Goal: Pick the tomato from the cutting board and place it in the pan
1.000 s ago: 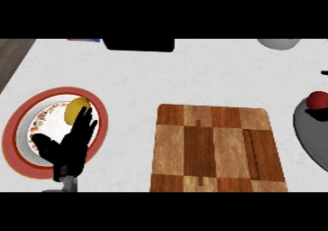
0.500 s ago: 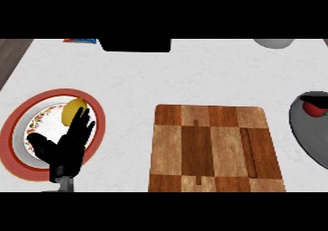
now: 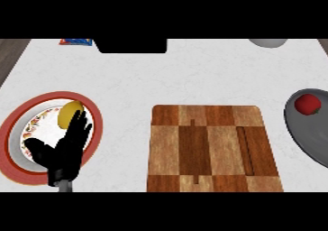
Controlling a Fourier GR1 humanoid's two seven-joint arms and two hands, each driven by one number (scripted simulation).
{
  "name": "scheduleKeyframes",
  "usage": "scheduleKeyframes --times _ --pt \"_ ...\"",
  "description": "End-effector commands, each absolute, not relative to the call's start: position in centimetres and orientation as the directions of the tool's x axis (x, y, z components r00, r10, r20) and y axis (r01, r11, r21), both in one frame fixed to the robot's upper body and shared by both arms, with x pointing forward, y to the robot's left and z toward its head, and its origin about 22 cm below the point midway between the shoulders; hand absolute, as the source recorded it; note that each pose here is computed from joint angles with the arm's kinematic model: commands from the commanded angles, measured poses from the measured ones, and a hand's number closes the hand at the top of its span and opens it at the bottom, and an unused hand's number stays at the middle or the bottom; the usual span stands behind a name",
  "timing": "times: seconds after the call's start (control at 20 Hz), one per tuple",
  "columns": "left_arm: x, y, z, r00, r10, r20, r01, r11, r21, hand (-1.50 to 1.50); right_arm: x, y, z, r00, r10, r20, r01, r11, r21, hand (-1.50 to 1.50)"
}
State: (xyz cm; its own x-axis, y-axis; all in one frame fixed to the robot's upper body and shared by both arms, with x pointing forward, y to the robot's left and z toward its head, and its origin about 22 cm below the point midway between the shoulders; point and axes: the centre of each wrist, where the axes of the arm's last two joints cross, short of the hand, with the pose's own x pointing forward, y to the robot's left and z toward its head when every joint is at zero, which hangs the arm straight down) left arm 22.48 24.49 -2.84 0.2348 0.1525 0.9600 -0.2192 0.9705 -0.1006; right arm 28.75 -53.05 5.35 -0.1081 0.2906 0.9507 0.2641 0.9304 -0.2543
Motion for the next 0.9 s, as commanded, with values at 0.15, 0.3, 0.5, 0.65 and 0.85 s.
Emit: scheduleKeyframes --times 0.15,0.3,0.5,0.65,0.85 --pt "22.1 24.8 -2.8 0.319 0.163 0.934 -0.225 0.970 -0.093 0.00 22.9 -57.4 5.5 -0.182 0.146 0.972 0.132 0.984 -0.123 -1.50" --pt "21.7 25.6 -4.0 0.301 0.155 0.941 -0.257 0.963 -0.077 0.00 21.7 -58.3 6.3 -0.190 0.149 0.970 0.088 0.987 -0.135 -1.50" --pt "21.8 23.2 -4.1 0.294 0.155 0.943 -0.263 0.962 -0.076 0.00 20.3 -58.1 4.8 -0.175 0.166 0.970 0.105 0.983 -0.150 -1.50" --pt "21.0 24.5 -4.1 0.297 0.149 0.943 -0.241 0.967 -0.077 0.00 19.5 -58.9 6.0 -0.157 0.182 0.971 0.126 0.978 -0.163 -1.50" --pt "20.3 25.4 -3.3 0.318 0.158 0.935 -0.254 0.964 -0.077 0.00 16.8 -58.6 3.5 -0.132 0.191 0.973 0.162 0.972 -0.169 -1.50"
